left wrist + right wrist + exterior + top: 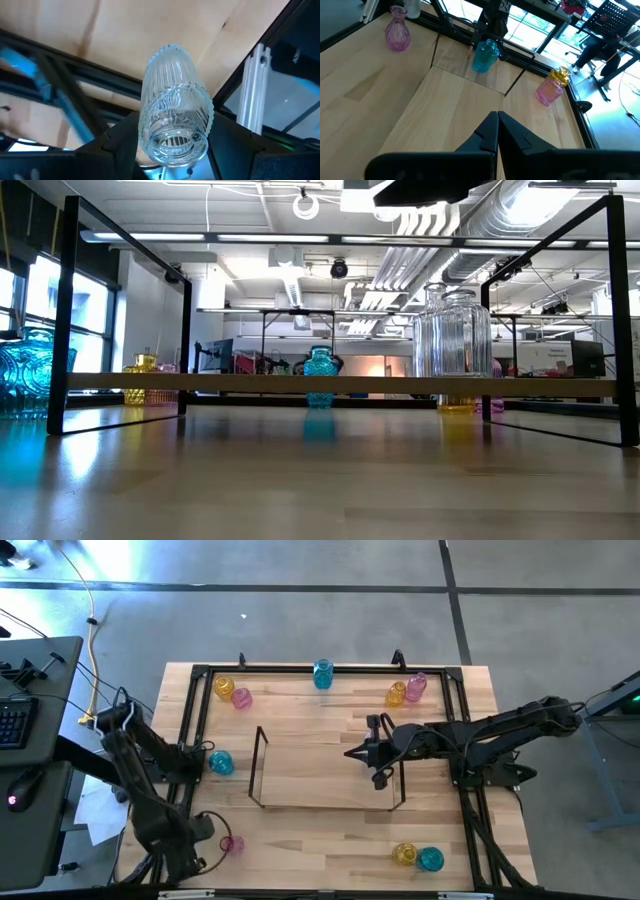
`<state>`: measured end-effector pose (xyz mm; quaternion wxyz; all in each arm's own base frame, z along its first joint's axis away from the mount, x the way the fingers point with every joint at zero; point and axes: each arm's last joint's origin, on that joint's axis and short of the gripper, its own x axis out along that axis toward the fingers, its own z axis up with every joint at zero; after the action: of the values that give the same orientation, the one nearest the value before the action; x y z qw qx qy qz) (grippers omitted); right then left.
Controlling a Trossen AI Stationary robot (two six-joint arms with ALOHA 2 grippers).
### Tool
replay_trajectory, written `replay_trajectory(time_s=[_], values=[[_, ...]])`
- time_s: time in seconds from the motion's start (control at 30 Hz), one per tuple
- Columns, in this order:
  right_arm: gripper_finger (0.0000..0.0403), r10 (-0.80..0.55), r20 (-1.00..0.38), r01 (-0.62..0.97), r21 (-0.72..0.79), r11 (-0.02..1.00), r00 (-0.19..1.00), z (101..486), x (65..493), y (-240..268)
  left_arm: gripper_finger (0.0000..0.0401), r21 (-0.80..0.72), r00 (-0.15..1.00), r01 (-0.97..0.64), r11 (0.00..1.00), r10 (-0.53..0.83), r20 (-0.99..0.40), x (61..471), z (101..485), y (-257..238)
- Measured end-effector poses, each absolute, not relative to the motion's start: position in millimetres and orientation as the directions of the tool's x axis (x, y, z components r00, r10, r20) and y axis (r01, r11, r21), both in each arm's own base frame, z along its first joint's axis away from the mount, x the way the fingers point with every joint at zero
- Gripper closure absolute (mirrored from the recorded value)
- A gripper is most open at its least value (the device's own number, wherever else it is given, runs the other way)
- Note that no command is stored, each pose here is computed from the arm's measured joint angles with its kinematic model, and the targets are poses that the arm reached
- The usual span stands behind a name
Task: Sort vases onto shelf
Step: Put the transparent vase on the shelf aligned with the other transparent vases
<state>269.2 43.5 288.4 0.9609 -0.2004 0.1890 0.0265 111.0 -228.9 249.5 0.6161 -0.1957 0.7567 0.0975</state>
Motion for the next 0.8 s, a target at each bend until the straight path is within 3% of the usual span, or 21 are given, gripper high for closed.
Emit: replay_trajectory(time_s=[0.37, 0.8], values=[[0.0403, -0.025, -0.374, -0.123, -0.365, 0.923, 0.927, 288.4, 269.2, 43.5, 0.0205, -0.067, -0.020, -0.440, 0.896, -0.085, -0.996, 109.9, 321.6, -182.7], [0.0403, -0.030, -0.440, -0.137, -0.342, 0.930, 0.898, 284.5, 262.9, 42.5, 0.0205, -0.139, 0.166, -0.285, 0.949, -0.094, -0.982, 168.8, 371.1, -140.5]])
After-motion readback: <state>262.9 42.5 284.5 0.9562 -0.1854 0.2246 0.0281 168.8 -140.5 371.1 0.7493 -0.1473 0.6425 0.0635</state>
